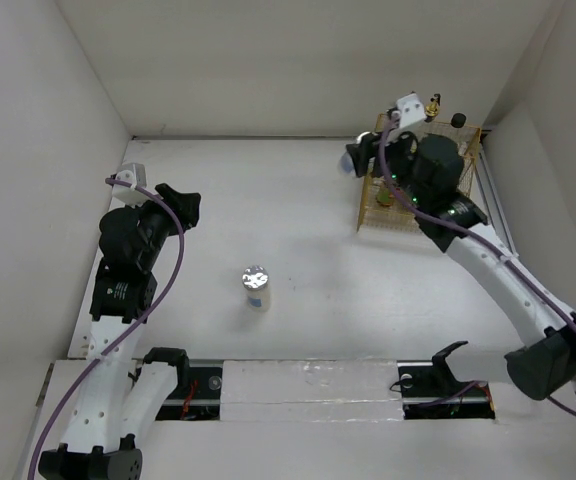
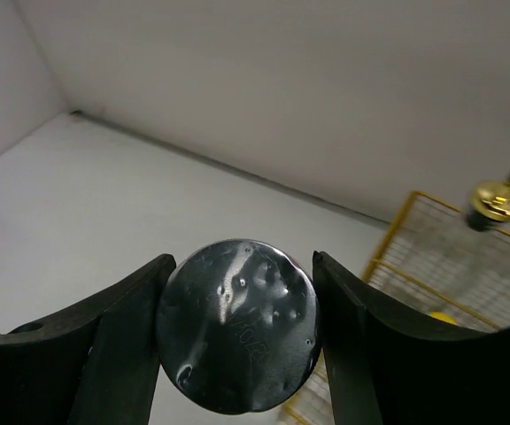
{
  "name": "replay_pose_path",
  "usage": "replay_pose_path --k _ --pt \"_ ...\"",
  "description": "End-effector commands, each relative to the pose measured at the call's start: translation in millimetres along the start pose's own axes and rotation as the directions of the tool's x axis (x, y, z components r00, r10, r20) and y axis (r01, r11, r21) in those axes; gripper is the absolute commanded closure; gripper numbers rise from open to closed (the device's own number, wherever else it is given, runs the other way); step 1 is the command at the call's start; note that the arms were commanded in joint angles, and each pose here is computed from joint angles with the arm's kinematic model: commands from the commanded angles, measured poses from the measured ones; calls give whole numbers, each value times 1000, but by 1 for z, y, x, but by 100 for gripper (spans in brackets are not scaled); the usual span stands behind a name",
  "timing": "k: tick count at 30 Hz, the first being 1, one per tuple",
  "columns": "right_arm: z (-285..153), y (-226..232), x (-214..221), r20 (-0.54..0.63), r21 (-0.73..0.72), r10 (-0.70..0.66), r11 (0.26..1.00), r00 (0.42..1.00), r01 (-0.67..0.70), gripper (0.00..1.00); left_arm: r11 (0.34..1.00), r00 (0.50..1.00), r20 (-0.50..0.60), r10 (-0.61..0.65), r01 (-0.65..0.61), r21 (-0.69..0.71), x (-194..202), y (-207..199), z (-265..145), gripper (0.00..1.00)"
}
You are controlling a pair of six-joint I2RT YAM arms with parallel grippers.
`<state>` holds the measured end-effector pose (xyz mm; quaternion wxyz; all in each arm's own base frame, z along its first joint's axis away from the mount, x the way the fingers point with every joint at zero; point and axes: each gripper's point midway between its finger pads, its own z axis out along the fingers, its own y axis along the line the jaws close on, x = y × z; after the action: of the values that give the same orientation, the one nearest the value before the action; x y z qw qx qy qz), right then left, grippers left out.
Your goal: Organize the condiment bottles
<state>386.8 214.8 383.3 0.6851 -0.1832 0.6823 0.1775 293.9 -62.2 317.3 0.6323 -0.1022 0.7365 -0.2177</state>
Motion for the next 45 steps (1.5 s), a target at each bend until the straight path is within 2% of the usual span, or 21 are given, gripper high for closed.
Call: replay_pose_path --k 1,12,16,23,33,36,39,40,44,45 --pt "-6 -42 -2 21 104 5 995 1000 -7 70 1000 999 40 13 -14 14 -10 -3 -1 57" --pt "-22 -105 17 -18 217 42 975 999 -38 70 1000 999 50 14 -15 19 -12 -5 -4 57" --pt "-21 -109 27 -37 227 58 973 998 -48 70 1000 999 38 14 -14 23 -9 -5 -2 57" --pt "-12 -123 80 -148 260 105 963 983 -64 71 1000 999 36 13 -13 7 -9 -2 1 57" --pt "-9 -132 117 -207 296 147 952 967 -81 71 1000 999 30 12 -13 15 -9 -4 2 57" --pt "-9 -135 139 -246 322 169 943 954 -84 68 1000 999 30 12 -13 15 -9 -4 2 57" --pt "-9 -135 159 -278 328 190 940 942 -93 61 1000 999 30 12 -13 15 -8 -3 1 55" --pt "-10 -136 159 -277 337 190 937 942 -89 58 1000 999 30 12 -13 15 -8 -3 1 50" --pt "-7 -137 171 -293 342 205 935 934 -98 44 1000 1000 25 13 -13 26 -7 -4 3 42" --pt "-7 -136 171 -290 344 213 933 933 -106 36 1000 1000 25 13 -13 26 -7 -4 3 41"
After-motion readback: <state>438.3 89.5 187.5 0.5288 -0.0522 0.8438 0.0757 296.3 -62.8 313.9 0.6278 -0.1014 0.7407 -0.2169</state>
